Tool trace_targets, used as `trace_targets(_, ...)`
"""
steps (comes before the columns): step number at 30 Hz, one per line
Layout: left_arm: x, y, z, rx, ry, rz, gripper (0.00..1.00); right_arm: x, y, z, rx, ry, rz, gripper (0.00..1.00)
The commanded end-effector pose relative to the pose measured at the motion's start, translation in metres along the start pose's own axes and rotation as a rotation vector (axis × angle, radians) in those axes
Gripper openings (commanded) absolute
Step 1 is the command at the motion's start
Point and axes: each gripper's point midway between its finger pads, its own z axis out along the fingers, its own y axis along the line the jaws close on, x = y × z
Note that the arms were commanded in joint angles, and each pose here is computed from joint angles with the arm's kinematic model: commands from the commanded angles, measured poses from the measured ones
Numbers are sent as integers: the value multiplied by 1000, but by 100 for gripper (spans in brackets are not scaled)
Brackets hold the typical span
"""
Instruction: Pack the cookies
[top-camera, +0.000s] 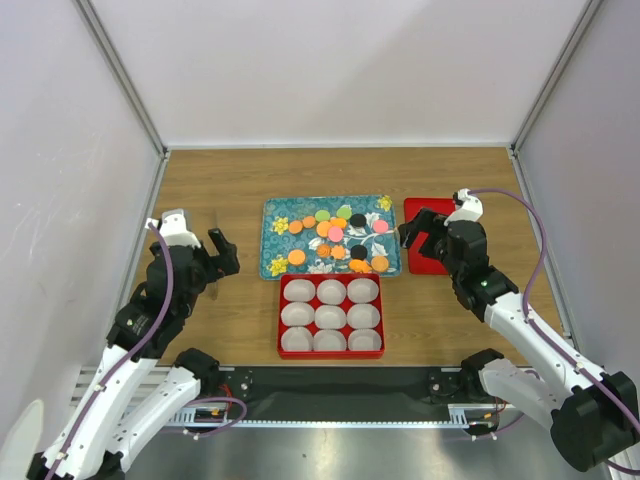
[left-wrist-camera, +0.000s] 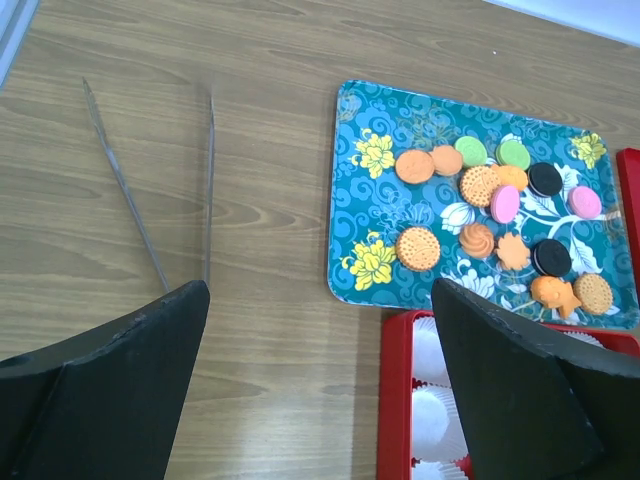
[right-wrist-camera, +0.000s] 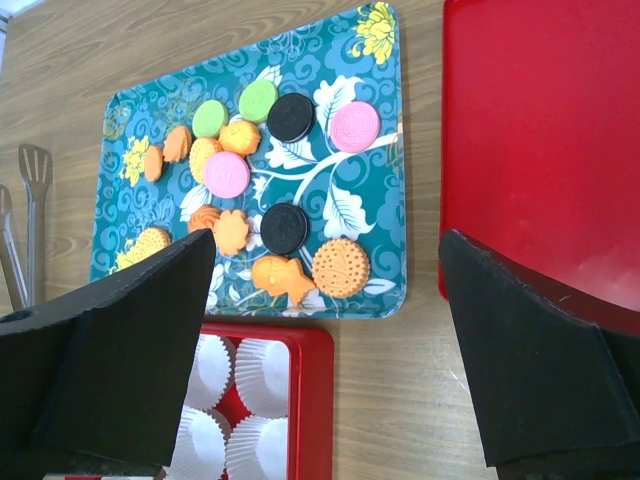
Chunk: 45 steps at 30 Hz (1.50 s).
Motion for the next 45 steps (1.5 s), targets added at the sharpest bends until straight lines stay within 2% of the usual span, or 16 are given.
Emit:
trace_targets(1, -3, 6, 2, -36, -14, -7, 100, -23, 8, -4, -21, -70, -13, 100)
trace_targets(9, -4, 4, 8, -59, 0, -23, 100, -14, 13, -1, -62, -31, -74, 100)
trace_targets(13, -7, 12, 20, -138, 37, -21, 100, -4, 16, 2, -100, -5, -97, 100)
trace_targets(17, 4, 22, 42, -151, 138, -54, 100, 1, 16, 1, -117, -1, -108, 100)
trace_targets(20, 8, 50, 63, -242, 187, -78, 100, 2, 15, -1, -123, -7, -113, 100)
trace_targets(24, 29, 70, 92, -303, 298, -63, 100, 1, 16, -2, -132, -11, -121, 100)
trace_targets(31, 55, 99, 127, -376, 420, -62, 100, 3, 15, -3, -148, 0, -111, 100)
trace_targets(45, 89, 133, 170, -464, 583, -26, 100, 0, 14, -8, -175, -11, -89, 100)
